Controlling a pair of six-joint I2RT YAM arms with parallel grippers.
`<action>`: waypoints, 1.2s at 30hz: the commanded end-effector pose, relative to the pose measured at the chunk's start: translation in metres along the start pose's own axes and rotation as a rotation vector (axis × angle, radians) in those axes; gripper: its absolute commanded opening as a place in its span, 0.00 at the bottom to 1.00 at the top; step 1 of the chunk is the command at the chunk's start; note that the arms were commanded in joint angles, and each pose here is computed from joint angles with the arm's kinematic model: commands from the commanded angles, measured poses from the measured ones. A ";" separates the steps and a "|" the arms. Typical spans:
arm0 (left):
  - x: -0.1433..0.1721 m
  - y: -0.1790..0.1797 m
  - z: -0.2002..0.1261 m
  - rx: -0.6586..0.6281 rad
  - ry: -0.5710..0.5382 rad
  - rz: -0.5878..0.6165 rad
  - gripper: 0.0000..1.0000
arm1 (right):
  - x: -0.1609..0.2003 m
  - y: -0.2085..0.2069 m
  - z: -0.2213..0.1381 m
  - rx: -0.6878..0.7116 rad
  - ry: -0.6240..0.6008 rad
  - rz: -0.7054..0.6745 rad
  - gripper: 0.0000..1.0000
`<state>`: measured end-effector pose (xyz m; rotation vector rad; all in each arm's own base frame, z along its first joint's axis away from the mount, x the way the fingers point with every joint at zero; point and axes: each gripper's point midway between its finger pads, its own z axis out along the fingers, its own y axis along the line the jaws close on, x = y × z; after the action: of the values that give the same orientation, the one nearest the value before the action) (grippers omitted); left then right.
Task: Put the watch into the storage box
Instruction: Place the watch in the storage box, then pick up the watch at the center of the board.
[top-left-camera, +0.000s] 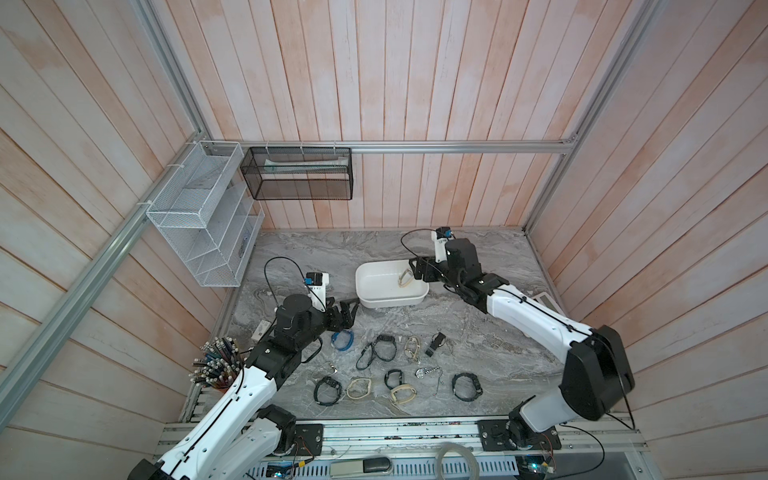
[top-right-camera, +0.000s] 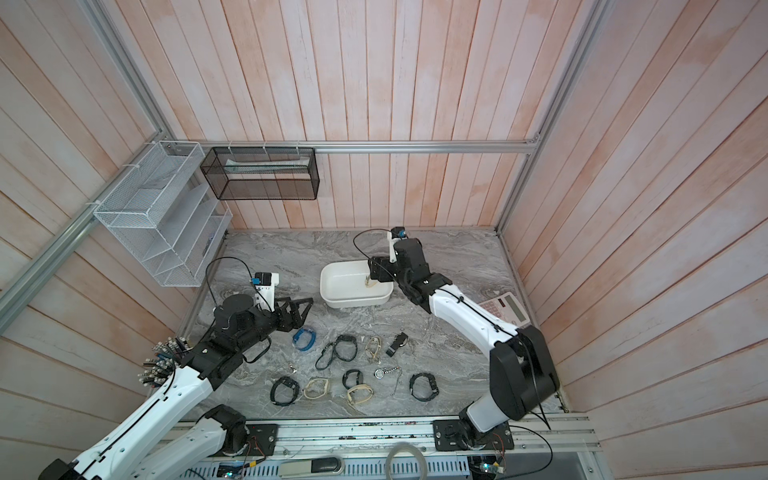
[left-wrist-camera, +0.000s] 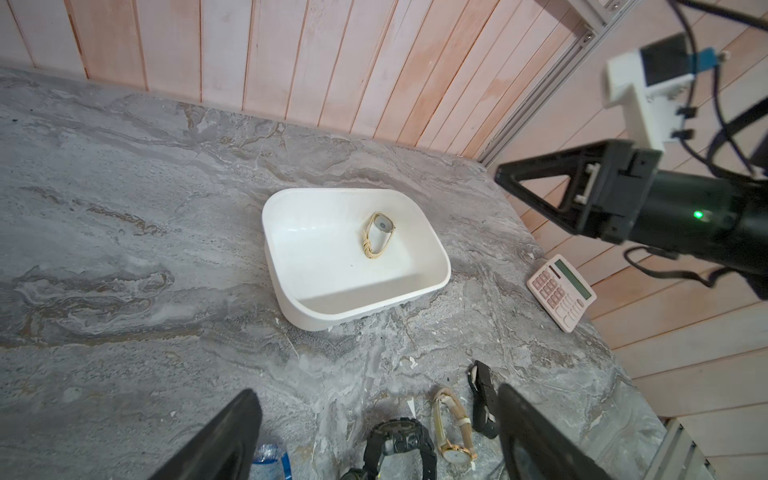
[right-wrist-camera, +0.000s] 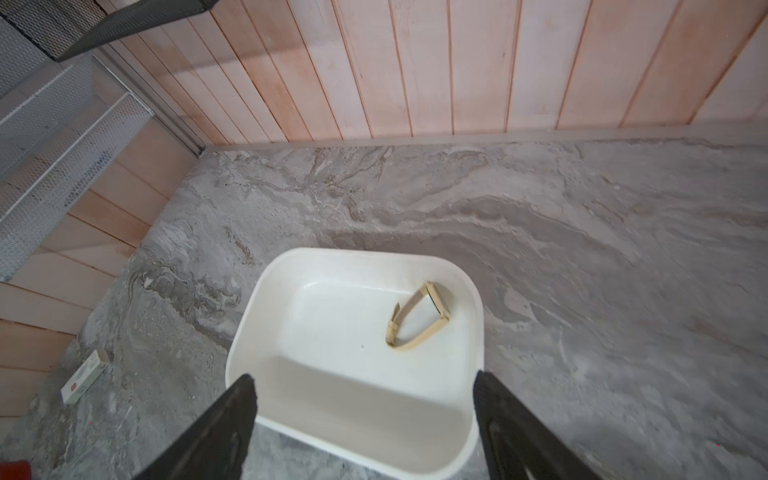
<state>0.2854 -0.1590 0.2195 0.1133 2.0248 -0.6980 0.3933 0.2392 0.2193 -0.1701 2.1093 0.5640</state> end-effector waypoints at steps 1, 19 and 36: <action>0.021 0.015 0.002 -0.065 0.071 -0.039 0.83 | 0.003 -0.018 -0.017 0.039 -0.062 0.055 0.85; 0.100 0.064 0.004 -0.256 0.263 -0.220 0.53 | 0.004 -0.021 -0.030 0.026 -0.102 0.049 0.87; 0.142 0.093 0.014 -0.353 0.374 -0.284 0.38 | 0.009 -0.029 -0.037 0.054 -0.107 0.051 0.87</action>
<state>0.2522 -0.1216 0.0643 -0.2425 2.5221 -0.5190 0.3703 0.2035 0.2128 -0.0735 2.0525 0.5416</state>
